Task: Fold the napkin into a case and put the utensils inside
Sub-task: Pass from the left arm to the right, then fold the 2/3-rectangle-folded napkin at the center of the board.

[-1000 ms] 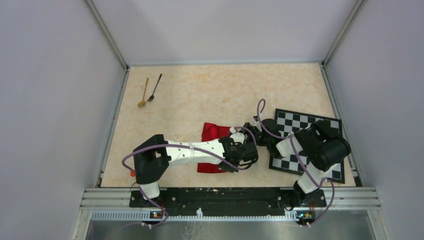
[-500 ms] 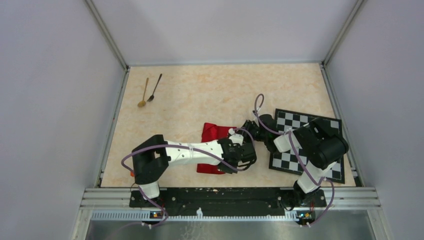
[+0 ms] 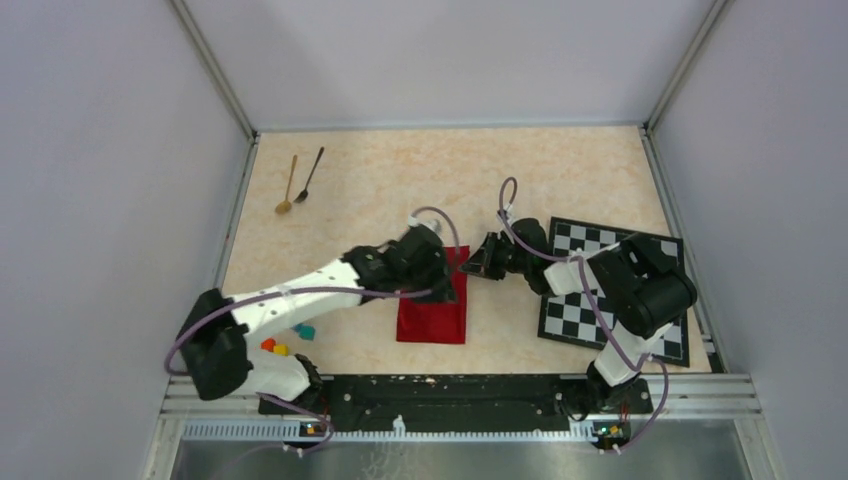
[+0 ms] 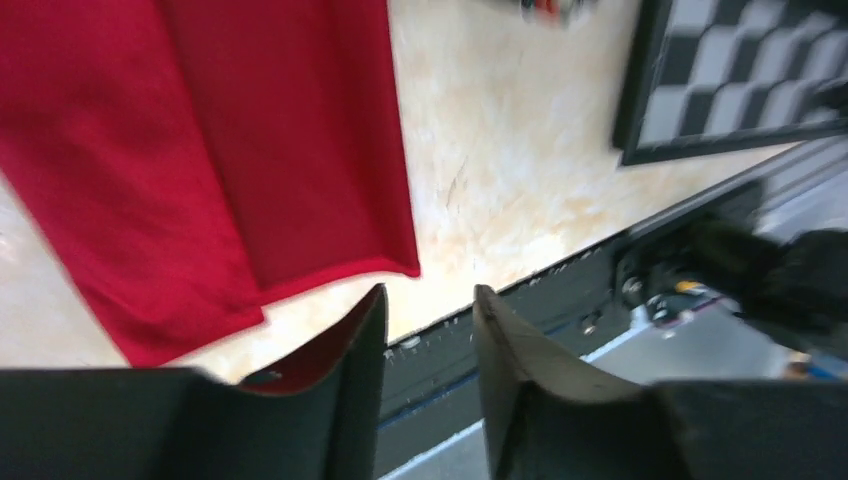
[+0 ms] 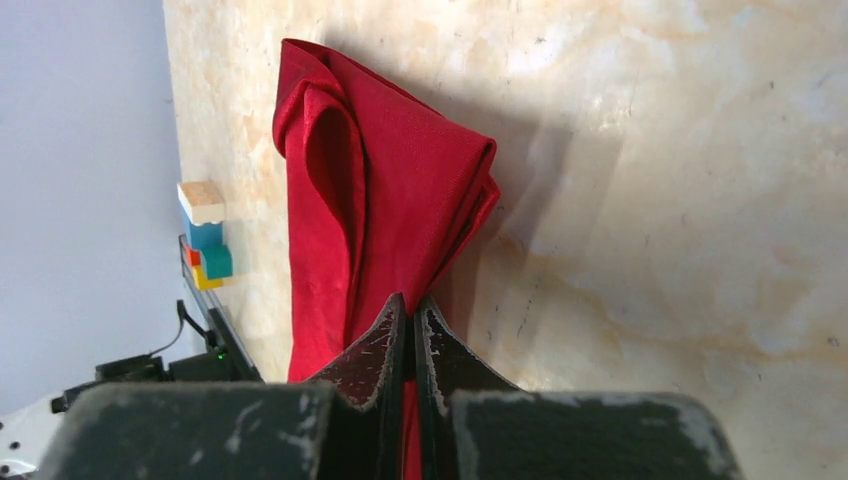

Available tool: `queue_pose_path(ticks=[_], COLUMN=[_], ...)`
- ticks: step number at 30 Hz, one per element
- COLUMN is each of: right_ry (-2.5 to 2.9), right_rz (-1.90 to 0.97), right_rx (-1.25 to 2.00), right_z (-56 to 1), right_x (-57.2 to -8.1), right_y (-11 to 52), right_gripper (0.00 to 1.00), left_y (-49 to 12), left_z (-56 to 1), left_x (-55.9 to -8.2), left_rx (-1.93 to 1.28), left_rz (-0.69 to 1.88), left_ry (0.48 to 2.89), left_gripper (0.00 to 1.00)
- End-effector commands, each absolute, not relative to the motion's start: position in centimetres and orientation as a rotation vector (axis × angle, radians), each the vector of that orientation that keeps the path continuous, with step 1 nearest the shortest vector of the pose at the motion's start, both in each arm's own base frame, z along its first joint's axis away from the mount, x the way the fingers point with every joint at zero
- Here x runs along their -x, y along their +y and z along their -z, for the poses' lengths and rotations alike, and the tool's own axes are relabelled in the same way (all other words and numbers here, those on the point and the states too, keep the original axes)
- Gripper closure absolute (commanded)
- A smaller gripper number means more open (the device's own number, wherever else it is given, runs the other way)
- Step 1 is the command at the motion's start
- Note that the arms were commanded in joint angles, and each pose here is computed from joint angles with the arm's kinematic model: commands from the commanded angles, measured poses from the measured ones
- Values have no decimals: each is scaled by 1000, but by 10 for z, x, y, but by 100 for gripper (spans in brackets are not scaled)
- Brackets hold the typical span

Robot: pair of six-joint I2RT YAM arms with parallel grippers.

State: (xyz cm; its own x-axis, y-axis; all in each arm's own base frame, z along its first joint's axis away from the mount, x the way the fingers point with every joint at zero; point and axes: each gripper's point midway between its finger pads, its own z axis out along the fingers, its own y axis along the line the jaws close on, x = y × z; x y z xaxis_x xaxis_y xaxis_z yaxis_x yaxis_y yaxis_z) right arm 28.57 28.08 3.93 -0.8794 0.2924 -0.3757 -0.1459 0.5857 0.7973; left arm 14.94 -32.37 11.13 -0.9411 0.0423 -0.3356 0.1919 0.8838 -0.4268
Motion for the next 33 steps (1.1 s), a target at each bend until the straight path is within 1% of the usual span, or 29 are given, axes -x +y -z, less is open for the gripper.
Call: queue_pose_path(ticks=[1, 3, 4, 5, 6, 10, 14, 21, 29, 33], right_ry=[2322, 2341, 2348, 2351, 2354, 2368, 2393, 2448, 2495, 2531], right_rz=[-1205, -1172, -1164, -1149, -1134, -1091, -1039, -978, -883, -804], right_rx=[16, 43, 52, 56, 65, 108, 200, 342, 346, 324], right_z=[-47, -45, -45, -46, -47, -51, -56, -55, -52, -57], right_x=[-294, -296, -296, -298, -299, -304, -314, -332, -347, -349], right_y=[288, 287, 287, 285, 285, 284, 287, 293, 292, 295], right_gripper=[100, 100, 100, 100, 100, 100, 100, 100, 100, 100], left_y=[-305, -288, -278, -275, -269, -267, -261, -257, -255, -254], left_z=[-153, -147, -141, -134, -130, -121, -110, -89, -60, -39], left_x=[-201, -221, -235, -240, -250, -277, -300, -317, -340, -342], left_rx=[-28, 38, 86, 106, 146, 146, 216, 265, 297, 340], left_rz=[1042, 1054, 1041, 1043, 1048, 1027, 988, 1004, 968, 939], left_ry=[2500, 2470, 2467, 2475, 2474, 2467, 2463, 2481, 2498, 2521], left_gripper=[67, 80, 89, 96, 100, 100, 100, 100, 100, 100])
